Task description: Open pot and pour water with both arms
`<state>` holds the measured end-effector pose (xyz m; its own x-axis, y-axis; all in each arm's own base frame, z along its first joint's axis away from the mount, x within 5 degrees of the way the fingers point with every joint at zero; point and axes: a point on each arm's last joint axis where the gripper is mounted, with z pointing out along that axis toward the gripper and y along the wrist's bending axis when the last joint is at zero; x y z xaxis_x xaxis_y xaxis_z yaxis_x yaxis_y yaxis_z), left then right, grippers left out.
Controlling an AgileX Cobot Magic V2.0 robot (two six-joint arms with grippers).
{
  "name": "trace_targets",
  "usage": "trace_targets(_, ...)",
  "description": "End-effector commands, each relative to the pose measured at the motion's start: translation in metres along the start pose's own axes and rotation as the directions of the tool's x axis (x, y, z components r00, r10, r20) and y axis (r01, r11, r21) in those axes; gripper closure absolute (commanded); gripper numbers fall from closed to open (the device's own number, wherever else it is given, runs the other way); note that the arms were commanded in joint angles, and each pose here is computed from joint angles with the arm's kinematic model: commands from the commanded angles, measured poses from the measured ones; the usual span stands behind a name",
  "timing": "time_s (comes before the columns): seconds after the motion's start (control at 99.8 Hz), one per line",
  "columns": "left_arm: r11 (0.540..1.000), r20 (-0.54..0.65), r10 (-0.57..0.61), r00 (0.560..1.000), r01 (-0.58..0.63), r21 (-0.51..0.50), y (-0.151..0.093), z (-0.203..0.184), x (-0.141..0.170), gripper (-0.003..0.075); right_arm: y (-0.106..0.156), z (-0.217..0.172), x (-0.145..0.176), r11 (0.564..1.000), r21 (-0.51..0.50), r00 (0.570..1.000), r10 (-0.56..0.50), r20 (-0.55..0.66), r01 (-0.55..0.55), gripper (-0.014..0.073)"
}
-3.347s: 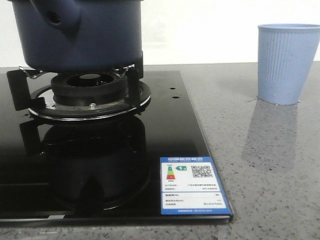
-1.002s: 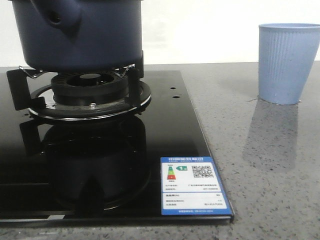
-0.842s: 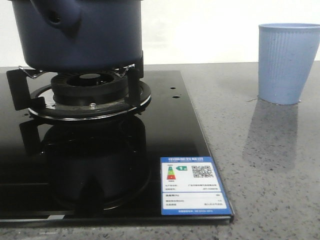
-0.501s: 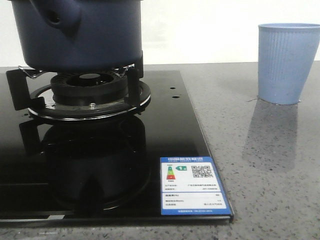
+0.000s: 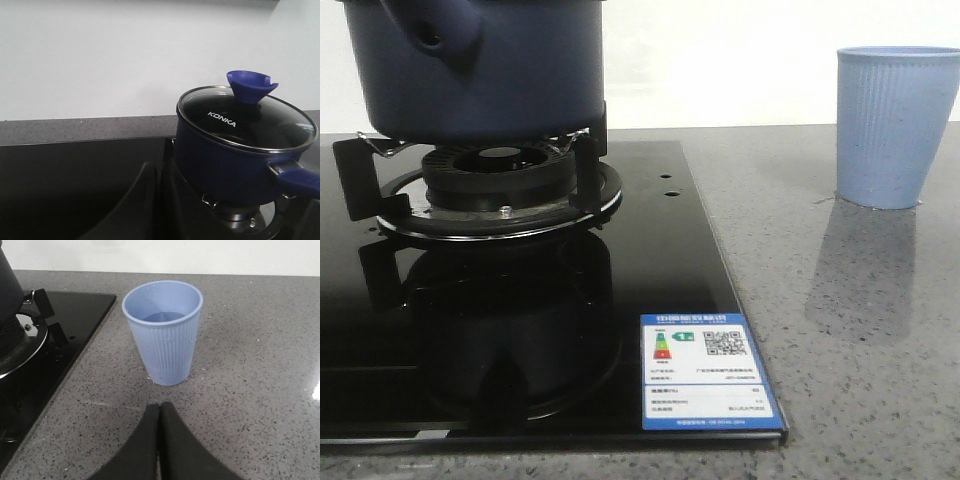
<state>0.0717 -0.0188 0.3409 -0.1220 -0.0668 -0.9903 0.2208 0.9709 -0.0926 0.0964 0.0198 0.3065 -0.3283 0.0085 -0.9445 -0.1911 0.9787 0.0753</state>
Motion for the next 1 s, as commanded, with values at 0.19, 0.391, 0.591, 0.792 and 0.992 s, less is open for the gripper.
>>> trace_targets(0.19,1.0,0.12,-0.014,0.993,0.014,0.001,-0.001,-0.001,-0.02,0.0735,0.001,-0.003,-0.017,0.999,-0.009,0.994,0.036,0.099,-0.035,0.0656)
trace_targets(0.391,1.0,0.129,-0.016,0.991,0.016,0.002,0.0,0.004,-0.021,0.0659,0.001,-0.003,-0.017,0.999,-0.014,0.994,0.045,0.099,-0.044,0.0558)
trace_targets(0.591,0.997,0.08,-0.041,0.996,0.036,0.061,-0.005,0.022,-0.019,0.0287,0.001,-0.003,-0.018,0.999,-0.012,0.993,0.045,0.108,-0.044,0.0118)
trace_targets(0.792,0.985,0.085,-0.042,0.996,0.026,0.171,-0.019,0.047,-0.02,0.0274,0.001,-0.003,-0.02,0.999,-0.007,0.99,0.045,0.13,-0.045,0.0067)
trace_targets(0.992,0.965,0.124,0.018,0.992,-0.049,0.257,-0.042,0.08,-0.017,0.0281,0.001,-0.003,-0.02,0.999,-0.006,0.99,0.045,0.132,-0.045,0.007)
